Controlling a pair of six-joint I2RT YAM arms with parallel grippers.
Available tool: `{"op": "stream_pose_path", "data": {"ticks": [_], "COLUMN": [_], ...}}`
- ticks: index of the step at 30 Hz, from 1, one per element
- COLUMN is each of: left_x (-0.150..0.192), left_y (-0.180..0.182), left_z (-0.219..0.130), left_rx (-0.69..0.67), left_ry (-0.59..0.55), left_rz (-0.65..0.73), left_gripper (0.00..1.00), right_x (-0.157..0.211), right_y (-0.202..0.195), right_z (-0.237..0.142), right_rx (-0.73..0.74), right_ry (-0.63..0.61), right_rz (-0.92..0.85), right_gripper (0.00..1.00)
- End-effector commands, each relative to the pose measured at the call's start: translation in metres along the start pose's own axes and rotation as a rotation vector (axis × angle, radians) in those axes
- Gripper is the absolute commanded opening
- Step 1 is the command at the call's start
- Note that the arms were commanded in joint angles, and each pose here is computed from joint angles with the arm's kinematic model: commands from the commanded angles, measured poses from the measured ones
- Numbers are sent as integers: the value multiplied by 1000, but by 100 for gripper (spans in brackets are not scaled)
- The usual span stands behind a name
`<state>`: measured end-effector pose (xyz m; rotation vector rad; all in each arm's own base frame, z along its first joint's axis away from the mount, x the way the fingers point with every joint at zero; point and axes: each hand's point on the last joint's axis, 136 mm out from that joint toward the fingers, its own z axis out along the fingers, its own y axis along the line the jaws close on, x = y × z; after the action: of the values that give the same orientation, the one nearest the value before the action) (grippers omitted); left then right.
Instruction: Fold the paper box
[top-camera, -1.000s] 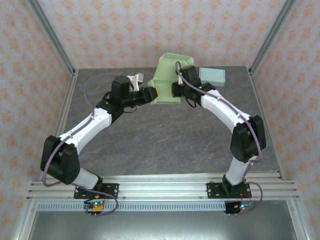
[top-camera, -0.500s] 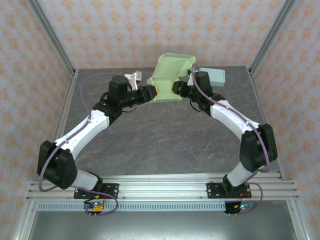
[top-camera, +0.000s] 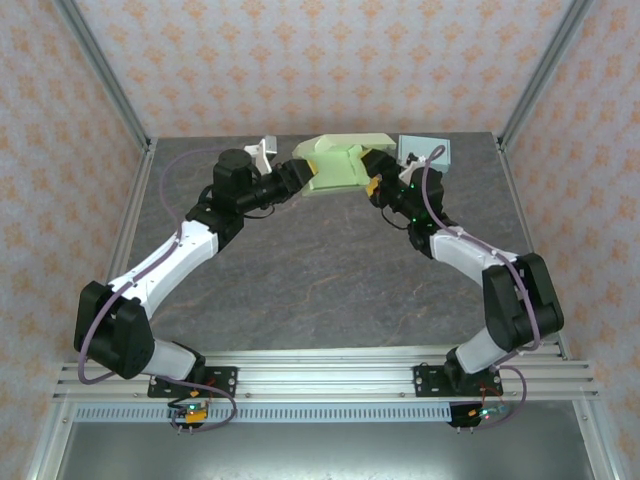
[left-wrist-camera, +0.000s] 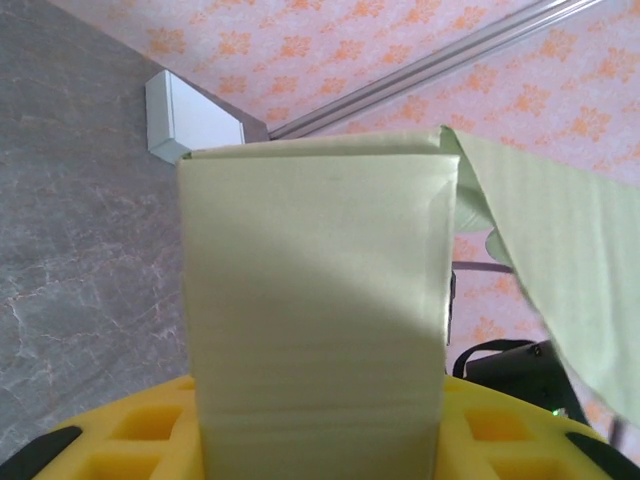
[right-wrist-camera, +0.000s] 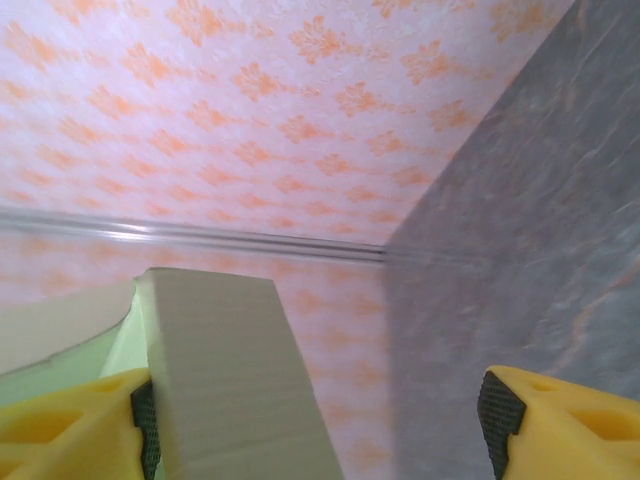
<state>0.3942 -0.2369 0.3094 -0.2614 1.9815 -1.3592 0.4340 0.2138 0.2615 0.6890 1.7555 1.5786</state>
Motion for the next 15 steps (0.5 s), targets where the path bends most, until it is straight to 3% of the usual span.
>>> {"op": "stream_pose_path", "data": {"ticks": [1, 6, 15], "left_x": [-23, -23, -25], "left_y": [-16, -12, -12], "left_z": [-5, -2, -1], "left_rx": [38, 48, 62], "left_ry": [-83, -95, -101], "left_rz": [-11, -51, -86], "left_gripper": [34, 34, 34], "right_x": [-21, -21, 6], "right_y": [47, 46, 57], "right_z": [-1, 1, 25], "right_rx": [-222, -263, -330], "right_ry": [-84, -110, -29], "right_rz": [191, 294, 378], "right_gripper": [81, 81, 77]}}
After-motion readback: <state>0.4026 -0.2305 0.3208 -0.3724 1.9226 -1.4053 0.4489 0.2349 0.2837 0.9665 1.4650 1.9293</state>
